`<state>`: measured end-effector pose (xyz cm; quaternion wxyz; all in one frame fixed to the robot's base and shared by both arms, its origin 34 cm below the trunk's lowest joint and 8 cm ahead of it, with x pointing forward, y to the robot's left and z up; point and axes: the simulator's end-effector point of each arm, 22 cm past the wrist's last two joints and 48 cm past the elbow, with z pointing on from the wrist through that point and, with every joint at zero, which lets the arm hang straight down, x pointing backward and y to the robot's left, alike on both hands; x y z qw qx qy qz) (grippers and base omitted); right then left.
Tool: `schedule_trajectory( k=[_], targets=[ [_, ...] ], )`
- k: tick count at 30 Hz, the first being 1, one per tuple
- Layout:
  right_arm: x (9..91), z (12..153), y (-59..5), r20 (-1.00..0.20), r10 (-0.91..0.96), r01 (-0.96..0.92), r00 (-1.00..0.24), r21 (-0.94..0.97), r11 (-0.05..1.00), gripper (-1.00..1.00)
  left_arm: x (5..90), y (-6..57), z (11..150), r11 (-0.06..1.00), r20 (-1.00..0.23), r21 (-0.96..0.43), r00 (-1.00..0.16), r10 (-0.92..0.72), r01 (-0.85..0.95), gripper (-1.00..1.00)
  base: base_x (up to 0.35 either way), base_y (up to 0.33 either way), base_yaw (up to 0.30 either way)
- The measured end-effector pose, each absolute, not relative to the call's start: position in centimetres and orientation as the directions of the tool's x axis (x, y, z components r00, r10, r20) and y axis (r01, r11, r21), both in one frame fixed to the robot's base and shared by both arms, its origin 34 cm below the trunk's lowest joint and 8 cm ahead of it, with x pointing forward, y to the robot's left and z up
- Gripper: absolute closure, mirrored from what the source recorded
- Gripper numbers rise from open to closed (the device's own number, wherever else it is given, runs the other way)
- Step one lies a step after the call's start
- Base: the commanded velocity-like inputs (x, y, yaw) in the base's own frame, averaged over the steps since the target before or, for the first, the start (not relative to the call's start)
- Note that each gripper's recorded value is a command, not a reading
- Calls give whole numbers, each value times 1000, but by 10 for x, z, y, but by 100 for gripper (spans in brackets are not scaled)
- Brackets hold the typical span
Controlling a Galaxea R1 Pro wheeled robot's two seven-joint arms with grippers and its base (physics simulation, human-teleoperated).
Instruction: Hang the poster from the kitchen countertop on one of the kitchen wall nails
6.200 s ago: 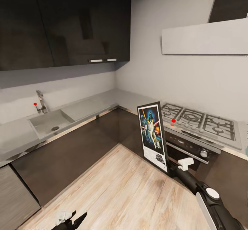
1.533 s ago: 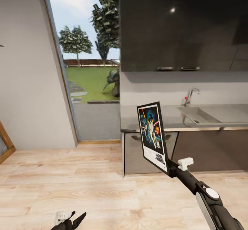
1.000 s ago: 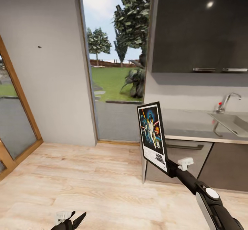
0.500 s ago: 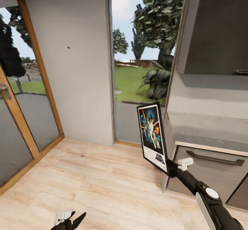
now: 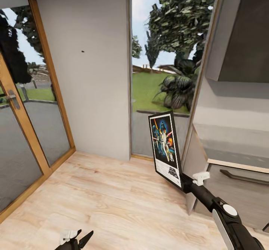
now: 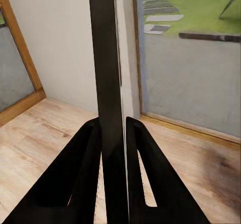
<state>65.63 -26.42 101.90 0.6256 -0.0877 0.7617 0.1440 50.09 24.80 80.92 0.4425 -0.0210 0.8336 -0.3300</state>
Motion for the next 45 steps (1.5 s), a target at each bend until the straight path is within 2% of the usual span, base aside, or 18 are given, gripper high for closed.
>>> schedule_trajectory(
  k=[45],
  targets=[
    [656, 1017, -264, -978, 47, -314, -205, 112, 943, 100, 501, 257, 806, 795, -730, -553, -606, -317, 249, -100, 129, 278, 0]
  ],
)
